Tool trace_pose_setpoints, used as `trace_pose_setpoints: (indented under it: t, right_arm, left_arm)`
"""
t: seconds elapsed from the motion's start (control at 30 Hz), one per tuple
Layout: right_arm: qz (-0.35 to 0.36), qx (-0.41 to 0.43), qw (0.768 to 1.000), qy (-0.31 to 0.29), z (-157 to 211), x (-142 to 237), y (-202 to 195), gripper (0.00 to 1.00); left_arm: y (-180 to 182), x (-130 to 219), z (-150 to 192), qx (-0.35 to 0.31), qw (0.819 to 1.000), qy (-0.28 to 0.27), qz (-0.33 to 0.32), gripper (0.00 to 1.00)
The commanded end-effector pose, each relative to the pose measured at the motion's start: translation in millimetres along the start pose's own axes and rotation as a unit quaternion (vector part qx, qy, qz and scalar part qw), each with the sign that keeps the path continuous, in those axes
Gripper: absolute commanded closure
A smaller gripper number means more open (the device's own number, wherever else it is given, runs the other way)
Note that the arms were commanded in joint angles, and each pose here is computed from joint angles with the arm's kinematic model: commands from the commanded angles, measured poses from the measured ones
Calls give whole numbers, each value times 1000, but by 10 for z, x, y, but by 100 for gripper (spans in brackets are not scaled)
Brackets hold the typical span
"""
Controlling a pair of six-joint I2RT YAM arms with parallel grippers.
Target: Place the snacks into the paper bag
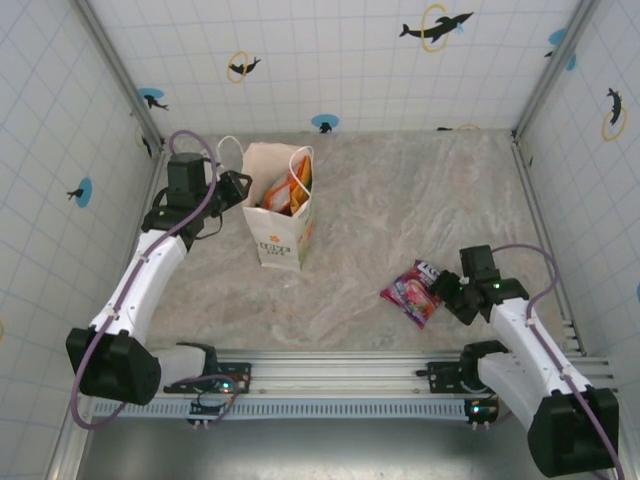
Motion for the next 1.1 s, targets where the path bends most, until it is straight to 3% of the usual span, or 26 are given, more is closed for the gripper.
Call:
trace_pose_setpoints:
  t: [0.0, 0.13, 0.3, 0.57, 0.67, 0.8, 1.07]
  right_arm:
    - [-45, 6, 999, 17, 9, -70, 52, 20]
    - [-55, 9, 998, 4, -5, -124, 41, 21]
    - [-64, 2, 998, 1, 21, -291, -33, 29]
    - [-74, 26, 996, -33, -57, -194, 50, 80]
    - [-89, 30, 994, -51, -87, -129, 96, 93]
    - [-109, 37, 991, -64, -112, -54, 159, 100]
    - [-175, 57, 976, -119, -225, 199, 388, 100]
  left_arm:
    - [-5, 12, -31, -18, 1000, -6, 9, 69]
    - [-2, 15, -25, -17, 1000, -5, 8, 69]
    - [-16, 50, -29, -18, 1000, -8, 10, 69]
    - [-86, 216, -86, -40, 999, -32, 7, 68]
    - [-77, 210, -83, -40, 999, -32, 4, 68]
    - [-60, 166, -60, -34, 999, -17, 5, 68]
    - [-53, 141, 7, -22, 999, 21, 12, 67]
Point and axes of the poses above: each hand's point on the last joint's axis, 136 mm out from that joint toward the fingers, its own x axis back along the fingers, its own y axis along the line the jaws close on, z = x × y, the point moved 10 cm from there along x, back along the fingers, and after that the axes turned 5 degrees about -x, right-handed, at the moved point
